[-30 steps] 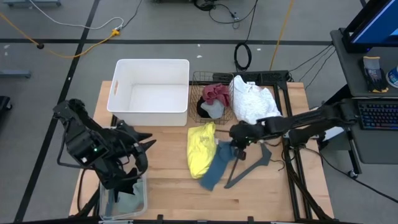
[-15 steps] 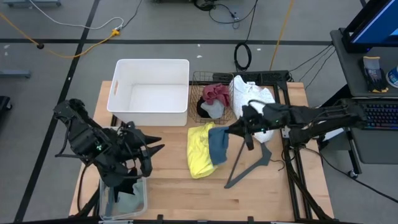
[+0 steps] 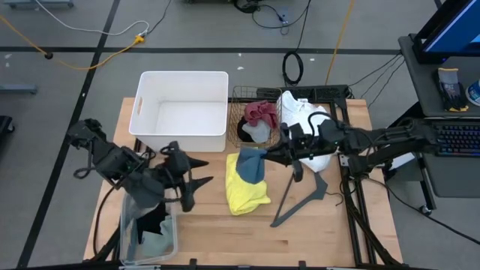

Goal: Pick & Place Cloths
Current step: Put the blue sock into the transparent bin

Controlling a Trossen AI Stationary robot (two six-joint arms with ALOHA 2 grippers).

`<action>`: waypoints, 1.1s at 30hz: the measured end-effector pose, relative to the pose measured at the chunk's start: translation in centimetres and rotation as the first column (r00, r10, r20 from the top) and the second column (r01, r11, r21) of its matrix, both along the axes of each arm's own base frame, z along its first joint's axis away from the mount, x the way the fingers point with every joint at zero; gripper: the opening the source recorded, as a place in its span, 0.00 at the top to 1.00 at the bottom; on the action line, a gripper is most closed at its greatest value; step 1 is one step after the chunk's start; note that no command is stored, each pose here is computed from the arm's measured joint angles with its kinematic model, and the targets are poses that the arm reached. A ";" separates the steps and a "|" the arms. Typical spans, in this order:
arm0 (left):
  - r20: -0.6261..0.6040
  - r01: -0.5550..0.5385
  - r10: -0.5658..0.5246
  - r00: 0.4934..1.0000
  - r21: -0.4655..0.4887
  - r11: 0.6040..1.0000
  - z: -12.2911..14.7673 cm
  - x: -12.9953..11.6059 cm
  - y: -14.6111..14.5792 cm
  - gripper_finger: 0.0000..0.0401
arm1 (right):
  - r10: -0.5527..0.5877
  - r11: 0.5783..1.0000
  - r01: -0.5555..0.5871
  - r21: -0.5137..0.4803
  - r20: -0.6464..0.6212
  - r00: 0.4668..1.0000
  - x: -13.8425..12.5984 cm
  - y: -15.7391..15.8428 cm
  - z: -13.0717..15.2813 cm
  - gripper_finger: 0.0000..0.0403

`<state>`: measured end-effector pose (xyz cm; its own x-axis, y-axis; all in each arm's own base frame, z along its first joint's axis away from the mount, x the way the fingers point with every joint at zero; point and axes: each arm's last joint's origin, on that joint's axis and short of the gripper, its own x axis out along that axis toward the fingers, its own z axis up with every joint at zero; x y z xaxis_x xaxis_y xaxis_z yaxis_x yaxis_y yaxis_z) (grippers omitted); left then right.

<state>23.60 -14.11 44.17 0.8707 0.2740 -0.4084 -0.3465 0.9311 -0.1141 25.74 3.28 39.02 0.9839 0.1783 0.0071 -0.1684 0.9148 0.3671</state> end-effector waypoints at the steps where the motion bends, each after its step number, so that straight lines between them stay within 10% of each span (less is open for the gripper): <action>1: 0.000 0.011 -0.011 1.000 0.003 1.000 0.0 0.5 0.1 0.45 | 0.000 1.000 0.000 0.000 0.006 1.000 0.3 0.0 -0.1 0.99; 33: -0.221 0.211 -0.226 0.949 -0.088 0.973 -6.2 11.0 3.6 0.36 | 0.035 0.999 -0.036 0.008 0.076 0.996 4.6 1.0 -2.2 0.99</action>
